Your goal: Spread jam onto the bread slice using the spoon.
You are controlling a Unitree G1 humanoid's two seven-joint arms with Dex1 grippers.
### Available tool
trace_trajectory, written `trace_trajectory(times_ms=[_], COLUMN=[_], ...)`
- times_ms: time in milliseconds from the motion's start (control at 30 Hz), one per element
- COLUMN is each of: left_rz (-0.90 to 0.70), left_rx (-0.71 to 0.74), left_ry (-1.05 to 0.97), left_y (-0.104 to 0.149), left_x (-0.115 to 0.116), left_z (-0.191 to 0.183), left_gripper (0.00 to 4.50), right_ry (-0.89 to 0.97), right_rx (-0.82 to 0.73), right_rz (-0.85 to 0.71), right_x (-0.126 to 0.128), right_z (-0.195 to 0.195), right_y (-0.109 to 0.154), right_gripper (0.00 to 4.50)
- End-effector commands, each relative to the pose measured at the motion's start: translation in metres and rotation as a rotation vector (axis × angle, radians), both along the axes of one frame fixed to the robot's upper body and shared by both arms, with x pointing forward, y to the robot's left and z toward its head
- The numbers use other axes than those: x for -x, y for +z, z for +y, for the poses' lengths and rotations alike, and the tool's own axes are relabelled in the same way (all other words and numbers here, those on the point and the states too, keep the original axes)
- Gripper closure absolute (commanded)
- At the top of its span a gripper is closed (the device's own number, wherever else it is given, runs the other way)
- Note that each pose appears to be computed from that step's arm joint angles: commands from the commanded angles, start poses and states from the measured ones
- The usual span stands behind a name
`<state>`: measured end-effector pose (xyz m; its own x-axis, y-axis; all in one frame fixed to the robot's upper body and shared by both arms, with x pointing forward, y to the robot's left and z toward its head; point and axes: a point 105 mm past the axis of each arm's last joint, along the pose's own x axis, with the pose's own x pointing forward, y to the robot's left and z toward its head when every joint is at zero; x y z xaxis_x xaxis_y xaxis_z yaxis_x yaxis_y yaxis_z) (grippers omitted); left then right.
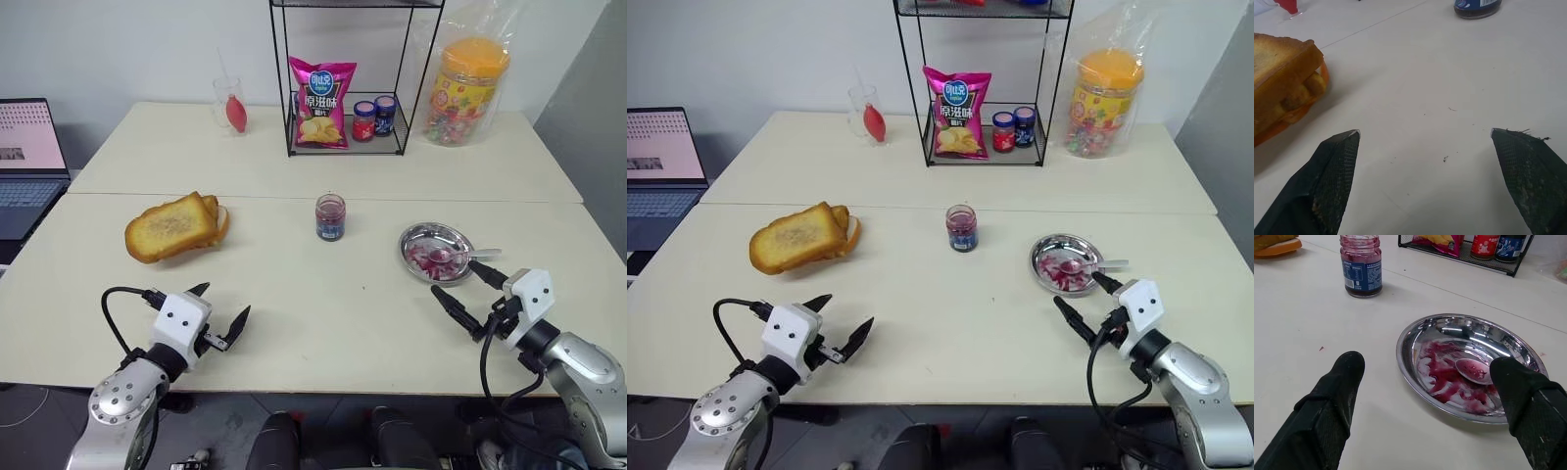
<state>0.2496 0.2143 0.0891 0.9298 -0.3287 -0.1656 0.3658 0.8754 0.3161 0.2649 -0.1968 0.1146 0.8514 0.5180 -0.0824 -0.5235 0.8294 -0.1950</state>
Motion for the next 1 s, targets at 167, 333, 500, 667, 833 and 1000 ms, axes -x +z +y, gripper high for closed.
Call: trace_trajectory(times_ms=[167,333,500,667,833,1000], left_rz=[-0.051,-0.080,-0.159,-0.222,-0.272,-0.269], left_rx=[-0.034,-0.044,-0.069,-0.025,0.052,0.185], left_ry=[-0.020,-0.050,-0.111,-0.086,0.140,0.336], left_y=[0.011,0.016,0.025,0.028,0.040,0.044], left_x=[0.001,0.000,0.000,0.001,-0.010,-0.017], left_z=[-0.005,-0.008,-0.017,-0.019,0.014,0.040], left_gripper=[0.00,0.00,0.00,0.00,0.00,0.00], right_ry=[0.003,0.010,0.016,0.035,0.072,0.114], right_rx=[-0.001,-0.003,-0.007,-0.003,0.017,0.028], right_rz=[-0.044,-0.045,-0.049,-0.055,-0.078,-0.094], right_x=[-0.001,-0.001,-0.002,-0.003,-0.005,-0.007], right_z=[0.003,0.006,0.009,0.014,0.022,0.032], right_y=[0.007,0.006,0.007,0.008,0.011,0.016], right_gripper=[0.04,0.04,0.04,0.04,0.04,0.04])
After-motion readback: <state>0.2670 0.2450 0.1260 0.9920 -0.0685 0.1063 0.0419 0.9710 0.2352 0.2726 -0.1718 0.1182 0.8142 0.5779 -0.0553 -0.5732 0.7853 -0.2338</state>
